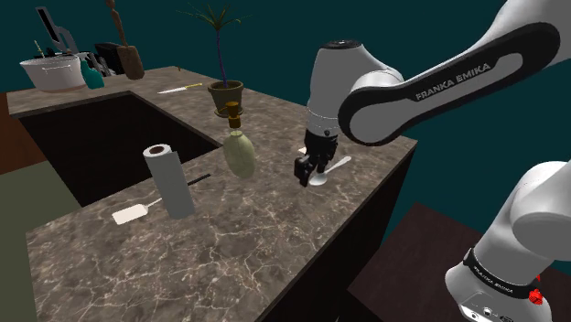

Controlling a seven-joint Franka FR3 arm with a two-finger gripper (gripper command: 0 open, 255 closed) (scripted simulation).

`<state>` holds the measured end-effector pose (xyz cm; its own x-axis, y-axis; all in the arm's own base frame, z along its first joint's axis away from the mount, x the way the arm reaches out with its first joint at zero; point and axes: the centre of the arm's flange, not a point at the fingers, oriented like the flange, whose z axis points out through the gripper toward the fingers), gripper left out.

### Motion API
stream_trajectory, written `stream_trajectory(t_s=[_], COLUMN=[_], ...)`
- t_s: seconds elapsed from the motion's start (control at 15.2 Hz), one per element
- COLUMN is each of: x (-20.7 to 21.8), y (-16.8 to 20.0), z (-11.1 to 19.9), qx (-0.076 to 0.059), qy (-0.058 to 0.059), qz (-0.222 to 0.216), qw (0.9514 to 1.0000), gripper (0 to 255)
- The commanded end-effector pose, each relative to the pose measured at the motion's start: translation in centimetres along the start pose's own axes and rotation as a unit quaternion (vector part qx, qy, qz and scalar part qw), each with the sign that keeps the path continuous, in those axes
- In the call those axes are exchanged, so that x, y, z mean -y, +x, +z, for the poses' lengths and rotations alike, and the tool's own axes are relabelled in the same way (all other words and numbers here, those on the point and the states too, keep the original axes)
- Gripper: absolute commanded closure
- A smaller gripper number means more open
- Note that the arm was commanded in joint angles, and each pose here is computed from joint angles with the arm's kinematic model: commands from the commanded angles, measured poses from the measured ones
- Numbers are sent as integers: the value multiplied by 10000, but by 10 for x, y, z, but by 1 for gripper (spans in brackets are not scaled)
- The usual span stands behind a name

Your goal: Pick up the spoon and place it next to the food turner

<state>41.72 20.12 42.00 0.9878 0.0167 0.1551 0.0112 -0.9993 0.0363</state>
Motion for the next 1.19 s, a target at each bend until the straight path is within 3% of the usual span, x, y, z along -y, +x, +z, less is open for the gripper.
stream_trajectory(t_s=[0.0, 1.12], x=[-26, -248], y=[3, 29], z=[1, 12], qx=[-2, -2], qy=[3, 3], qz=[-11, -11], qw=[10000, 10000], gripper=[255, 255])
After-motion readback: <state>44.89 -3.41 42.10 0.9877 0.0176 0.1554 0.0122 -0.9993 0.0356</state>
